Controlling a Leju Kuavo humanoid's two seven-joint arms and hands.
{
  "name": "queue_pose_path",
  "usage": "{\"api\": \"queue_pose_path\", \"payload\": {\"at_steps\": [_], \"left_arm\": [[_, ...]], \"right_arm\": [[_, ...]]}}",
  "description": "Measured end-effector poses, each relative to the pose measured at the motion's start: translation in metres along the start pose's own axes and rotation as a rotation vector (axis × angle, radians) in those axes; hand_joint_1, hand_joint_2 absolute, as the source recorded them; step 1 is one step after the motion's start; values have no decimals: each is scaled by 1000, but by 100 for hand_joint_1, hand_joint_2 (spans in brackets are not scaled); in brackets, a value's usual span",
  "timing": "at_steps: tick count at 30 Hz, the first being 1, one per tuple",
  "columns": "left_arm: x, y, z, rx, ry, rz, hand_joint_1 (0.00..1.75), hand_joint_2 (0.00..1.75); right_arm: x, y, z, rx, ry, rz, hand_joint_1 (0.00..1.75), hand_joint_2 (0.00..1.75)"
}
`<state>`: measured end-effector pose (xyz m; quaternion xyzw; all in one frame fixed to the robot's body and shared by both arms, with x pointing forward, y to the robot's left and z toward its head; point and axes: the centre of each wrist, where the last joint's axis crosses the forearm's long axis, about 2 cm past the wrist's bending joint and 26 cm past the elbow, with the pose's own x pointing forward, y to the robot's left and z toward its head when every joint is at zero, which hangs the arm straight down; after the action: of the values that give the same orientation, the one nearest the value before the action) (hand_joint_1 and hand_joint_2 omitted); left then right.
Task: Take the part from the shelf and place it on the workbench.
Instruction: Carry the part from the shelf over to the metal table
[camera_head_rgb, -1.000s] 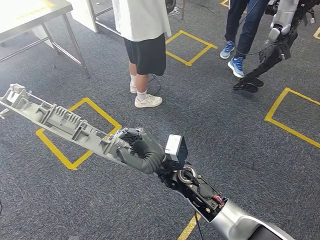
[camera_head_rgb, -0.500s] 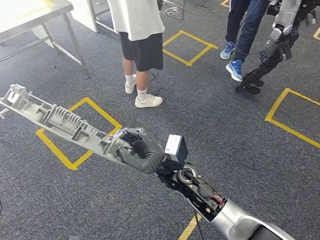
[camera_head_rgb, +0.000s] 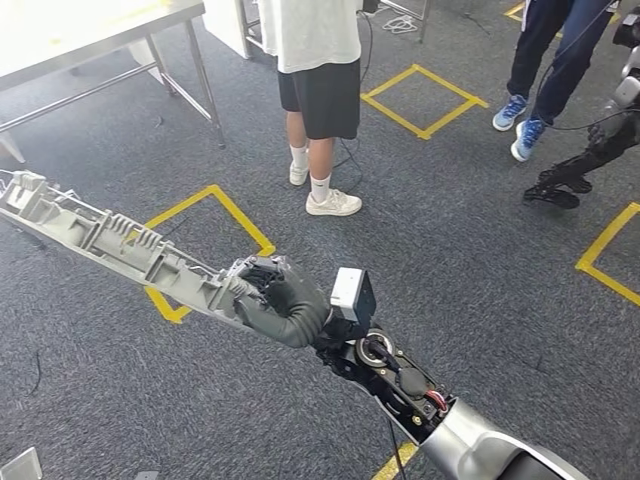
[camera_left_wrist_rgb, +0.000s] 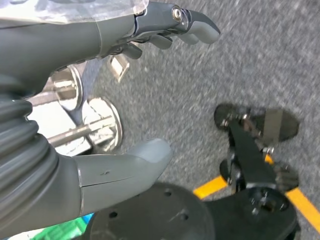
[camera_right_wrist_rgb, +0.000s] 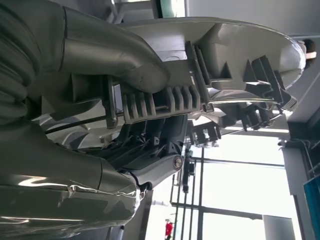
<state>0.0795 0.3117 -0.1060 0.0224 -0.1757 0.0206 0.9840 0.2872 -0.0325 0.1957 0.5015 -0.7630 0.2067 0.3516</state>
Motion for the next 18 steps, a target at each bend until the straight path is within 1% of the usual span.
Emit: {"api": "queue_pose_path", "payload": {"at_steps": [10,14,18], "left_arm": [[1,0,0,1,-2,-1,0,175],[4,1,-1,2,-8,-1,0,175],[2,1,0,1,-3,-1,0,175]], "right_arm": [[0,-1,0,-9,3,9,175,175],[2,-1,-1,-11,0,12,175,175],[2,-1,-1,-8,-1,15,175,175]]}}
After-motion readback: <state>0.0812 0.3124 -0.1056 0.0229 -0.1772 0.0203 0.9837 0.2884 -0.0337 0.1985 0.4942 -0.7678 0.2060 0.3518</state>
